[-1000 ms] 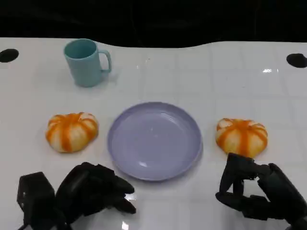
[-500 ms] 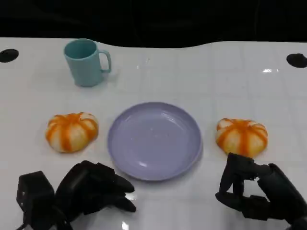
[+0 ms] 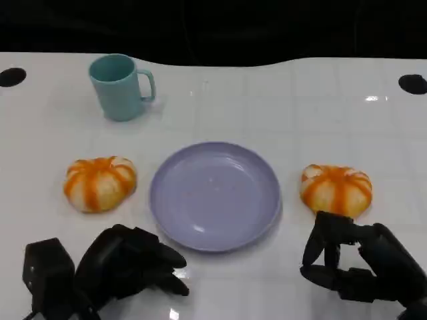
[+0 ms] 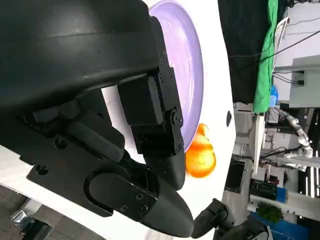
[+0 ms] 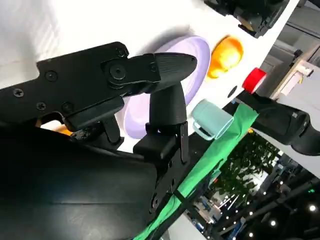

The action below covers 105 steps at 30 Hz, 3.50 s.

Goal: Grasp the bread from the table and place it into the plate.

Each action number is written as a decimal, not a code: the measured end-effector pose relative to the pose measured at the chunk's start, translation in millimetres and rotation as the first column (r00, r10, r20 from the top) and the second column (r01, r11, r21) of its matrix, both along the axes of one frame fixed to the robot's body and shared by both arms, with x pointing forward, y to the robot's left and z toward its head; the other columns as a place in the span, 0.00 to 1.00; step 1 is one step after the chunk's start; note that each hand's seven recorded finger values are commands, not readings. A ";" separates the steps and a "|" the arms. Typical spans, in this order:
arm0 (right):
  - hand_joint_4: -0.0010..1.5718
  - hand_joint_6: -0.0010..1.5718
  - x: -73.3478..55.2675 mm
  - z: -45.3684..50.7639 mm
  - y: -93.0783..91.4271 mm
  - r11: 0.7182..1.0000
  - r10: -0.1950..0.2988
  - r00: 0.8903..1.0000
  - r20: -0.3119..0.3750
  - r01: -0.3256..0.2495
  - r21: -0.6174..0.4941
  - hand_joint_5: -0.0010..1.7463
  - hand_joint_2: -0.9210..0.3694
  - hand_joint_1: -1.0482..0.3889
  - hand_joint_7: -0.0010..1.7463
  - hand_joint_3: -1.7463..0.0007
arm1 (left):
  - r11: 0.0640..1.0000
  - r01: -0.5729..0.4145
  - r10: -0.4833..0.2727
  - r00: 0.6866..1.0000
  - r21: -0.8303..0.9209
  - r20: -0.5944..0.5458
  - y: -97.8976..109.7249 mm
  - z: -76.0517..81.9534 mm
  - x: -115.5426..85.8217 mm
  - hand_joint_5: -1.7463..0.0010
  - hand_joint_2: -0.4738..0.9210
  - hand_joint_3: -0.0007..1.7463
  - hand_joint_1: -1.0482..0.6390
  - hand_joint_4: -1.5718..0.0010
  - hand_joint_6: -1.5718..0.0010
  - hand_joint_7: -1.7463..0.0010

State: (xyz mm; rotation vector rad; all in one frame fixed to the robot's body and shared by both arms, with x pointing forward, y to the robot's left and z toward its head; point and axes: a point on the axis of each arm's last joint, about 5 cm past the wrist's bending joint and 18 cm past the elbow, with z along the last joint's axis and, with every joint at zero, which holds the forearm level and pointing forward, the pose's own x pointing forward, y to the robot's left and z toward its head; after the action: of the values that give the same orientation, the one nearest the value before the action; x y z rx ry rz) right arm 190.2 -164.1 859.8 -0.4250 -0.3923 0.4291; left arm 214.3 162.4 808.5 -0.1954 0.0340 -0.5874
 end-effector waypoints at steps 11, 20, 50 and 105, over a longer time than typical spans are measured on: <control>0.15 0.27 13.2 35.4 -20.2 0.984 -0.025 0.989 0.145 0.050 -0.174 0.45 0.00 0.35 0.12 0.89 | 1.000 -0.001 0.001 1.000 -0.014 -0.015 -1.4 -0.6 0.1 0.85 0.90 0.00 0.00 0.01 0.01 1.00; 0.12 0.22 17.1 50.8 -24.9 0.920 -0.091 0.973 0.214 0.164 -0.357 0.27 0.00 0.30 0.02 0.96 | 0.999 -0.014 0.014 1.000 -0.034 -0.022 -1.6 -1.2 -0.2 0.86 0.90 0.00 0.00 0.01 0.02 1.00; 0.09 0.16 60.3 34.0 -10.1 0.695 -0.138 0.970 0.201 0.240 -0.678 0.19 0.02 0.26 0.00 1.00 | 1.000 -0.007 0.007 1.000 -0.024 -0.021 -1.3 -1.5 -1.6 0.86 0.90 0.00 0.00 0.01 0.01 1.00; 0.63 0.48 88.7 0.6 5.4 0.808 -0.355 0.872 0.338 0.467 -0.358 1.00 0.53 0.68 1.00 0.19 | 1.000 0.002 -0.003 0.999 0.017 0.034 -2.1 0.6 -5.1 0.85 0.93 0.00 0.00 0.02 0.02 1.00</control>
State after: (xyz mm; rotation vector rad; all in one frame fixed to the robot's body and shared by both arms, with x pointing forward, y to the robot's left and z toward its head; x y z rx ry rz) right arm 278.9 -158.7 860.4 -0.9882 -0.4400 0.0193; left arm 209.2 160.3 809.1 -0.1694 0.0066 -0.5926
